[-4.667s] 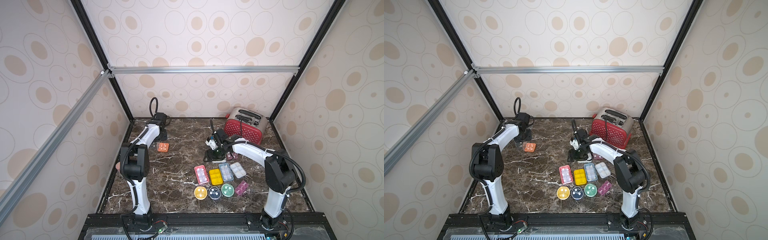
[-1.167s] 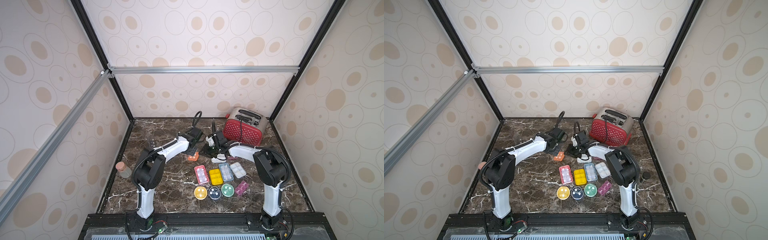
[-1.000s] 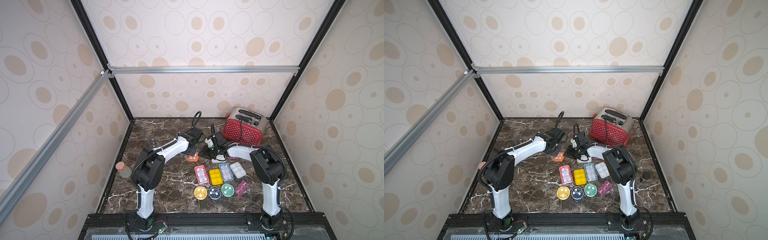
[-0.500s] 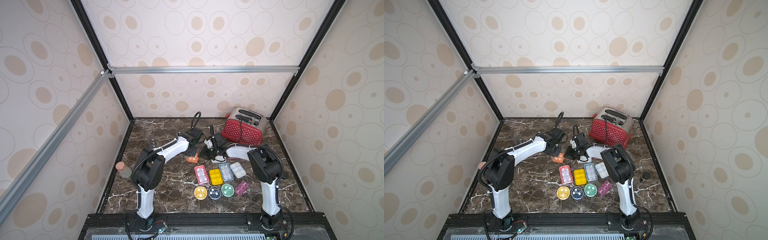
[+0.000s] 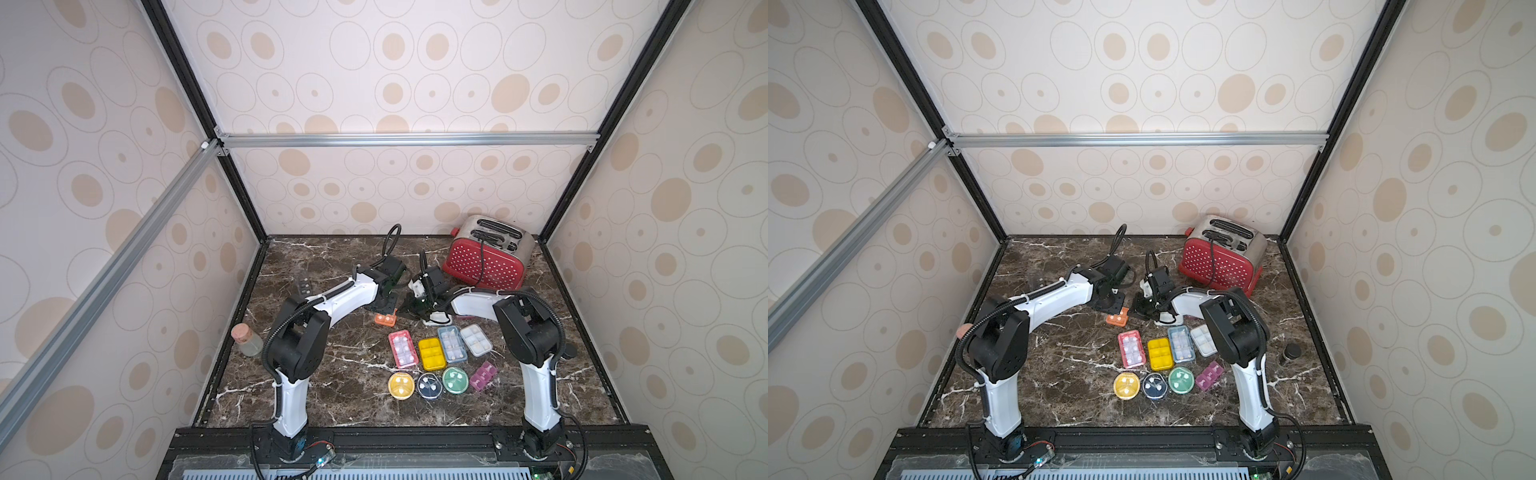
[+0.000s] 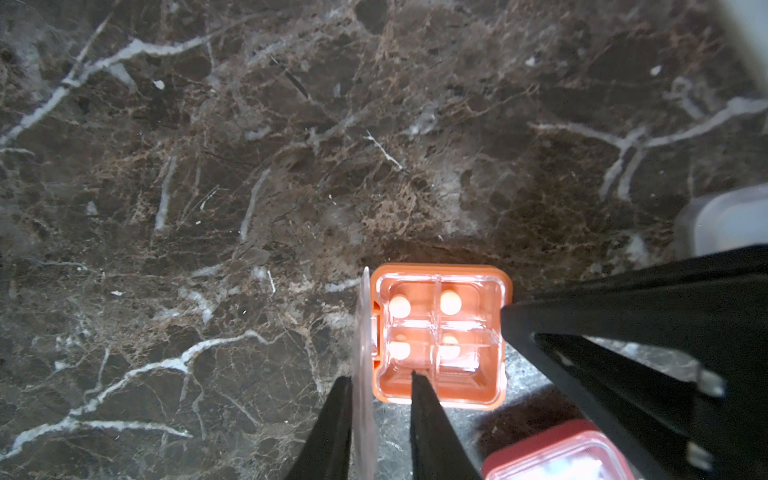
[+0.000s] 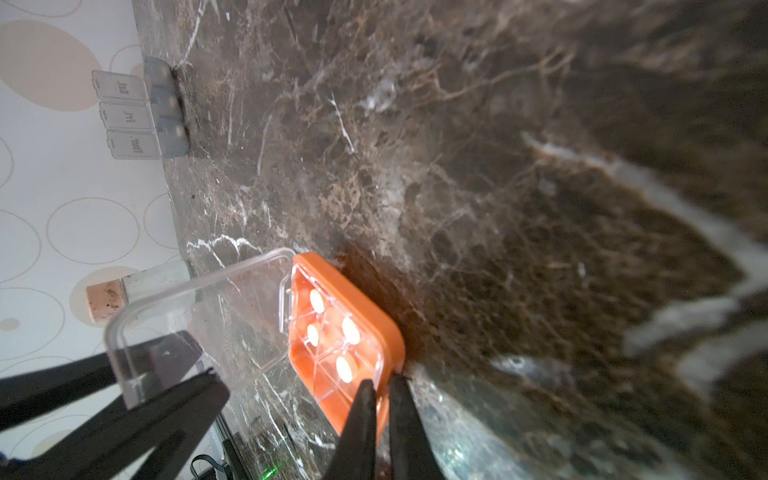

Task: Close pillboxes
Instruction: Close the lid on the pillbox.

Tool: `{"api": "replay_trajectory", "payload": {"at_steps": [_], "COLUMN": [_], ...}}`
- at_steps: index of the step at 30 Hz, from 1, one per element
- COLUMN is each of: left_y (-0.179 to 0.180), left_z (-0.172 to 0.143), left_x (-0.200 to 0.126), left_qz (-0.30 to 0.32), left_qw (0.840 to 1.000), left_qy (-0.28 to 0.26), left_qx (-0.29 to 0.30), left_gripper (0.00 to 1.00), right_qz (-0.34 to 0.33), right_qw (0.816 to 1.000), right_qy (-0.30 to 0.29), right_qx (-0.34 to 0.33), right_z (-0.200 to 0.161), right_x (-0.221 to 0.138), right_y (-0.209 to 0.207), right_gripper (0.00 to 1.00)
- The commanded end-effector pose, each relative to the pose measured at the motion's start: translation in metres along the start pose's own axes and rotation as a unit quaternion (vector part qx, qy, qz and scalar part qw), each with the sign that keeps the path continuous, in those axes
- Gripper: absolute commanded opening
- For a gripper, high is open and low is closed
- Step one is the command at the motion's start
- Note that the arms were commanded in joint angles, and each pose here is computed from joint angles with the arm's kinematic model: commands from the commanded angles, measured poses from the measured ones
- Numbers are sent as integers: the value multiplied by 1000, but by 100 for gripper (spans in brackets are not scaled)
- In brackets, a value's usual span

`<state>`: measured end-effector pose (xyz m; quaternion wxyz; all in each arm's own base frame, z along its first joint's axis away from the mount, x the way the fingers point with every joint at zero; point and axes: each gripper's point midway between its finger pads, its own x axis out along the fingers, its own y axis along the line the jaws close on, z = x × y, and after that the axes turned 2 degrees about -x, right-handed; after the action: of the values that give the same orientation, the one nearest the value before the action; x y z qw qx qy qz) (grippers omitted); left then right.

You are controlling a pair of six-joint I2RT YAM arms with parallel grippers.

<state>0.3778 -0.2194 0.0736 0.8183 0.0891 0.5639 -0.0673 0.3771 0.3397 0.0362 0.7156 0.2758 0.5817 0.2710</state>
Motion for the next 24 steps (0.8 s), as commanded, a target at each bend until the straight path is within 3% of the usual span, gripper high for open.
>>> {"api": "replay_trajectory", "payload": {"at_steps": [1, 12, 17, 24], "left_y": [-18, -50, -50, -31], "left_z": [-4, -8, -2, 17], "left_x": [2, 9, -4, -41], "left_qz": [-44, -132, -149, -181], "left_qw": [999, 990, 987, 978], "left_qy": [8, 16, -1, -45], "left_qx": [-11, -40, -54, -98], "left_gripper": [26, 31, 34, 40], "right_qz": [-1, -2, -46, -34], "right_qw": [1000, 1000, 998, 999], "right_qy": [12, 15, 13, 6], "right_qx": [-1, -10, -29, -36], "right_z": [-6, -9, -11, -12], "right_x": [5, 0, -19, -34], "right_y": [-3, 0, -5, 9], "right_gripper": [11, 10, 14, 35]}}
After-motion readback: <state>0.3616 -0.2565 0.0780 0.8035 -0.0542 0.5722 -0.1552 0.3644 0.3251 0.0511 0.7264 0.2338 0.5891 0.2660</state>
